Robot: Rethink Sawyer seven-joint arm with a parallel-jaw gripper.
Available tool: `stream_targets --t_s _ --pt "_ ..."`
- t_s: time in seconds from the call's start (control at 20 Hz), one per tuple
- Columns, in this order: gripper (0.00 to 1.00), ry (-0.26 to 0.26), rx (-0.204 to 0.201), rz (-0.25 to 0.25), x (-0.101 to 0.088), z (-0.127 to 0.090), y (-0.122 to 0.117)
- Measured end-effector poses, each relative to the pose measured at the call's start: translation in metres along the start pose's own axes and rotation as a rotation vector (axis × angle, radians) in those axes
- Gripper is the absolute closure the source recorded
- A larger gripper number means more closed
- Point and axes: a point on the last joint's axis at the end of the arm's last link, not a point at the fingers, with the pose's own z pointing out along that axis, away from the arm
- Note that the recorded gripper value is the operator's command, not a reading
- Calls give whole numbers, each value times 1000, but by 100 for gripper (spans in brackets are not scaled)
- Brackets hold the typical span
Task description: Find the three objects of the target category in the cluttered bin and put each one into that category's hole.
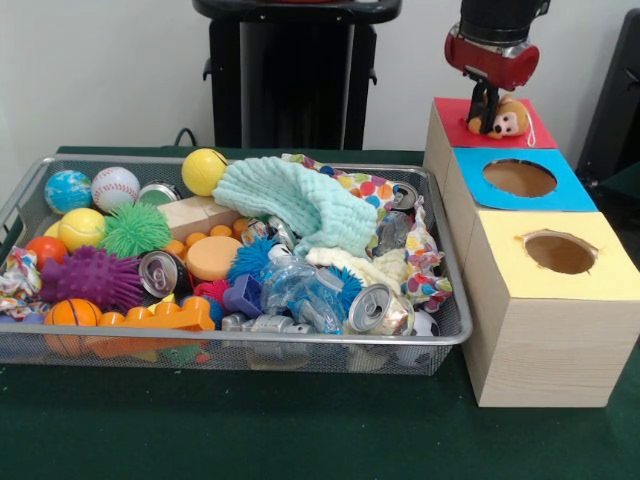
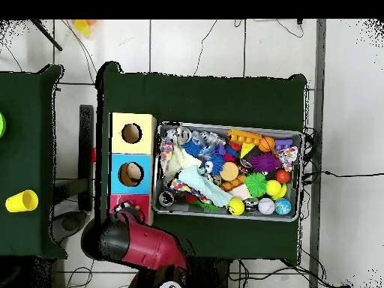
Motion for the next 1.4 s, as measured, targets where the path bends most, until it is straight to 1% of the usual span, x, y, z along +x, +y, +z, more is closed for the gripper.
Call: stream_targets --t_s 0.35,0.4,0.55,0.65,0.75,1.05,1.4 --pt "100 -2 9 -7 4 6 -2" --pt "0 -2 12 -8 4 8 -2" --pt "0 2 14 -13 7 10 -2" --pt "0 5 21 -31 16 16 -1" --pt "0 5 25 -34 18 19 -1" --pt "0 0 26 -36 18 25 -1" --pt "0 0 26 -35 17 25 -1"
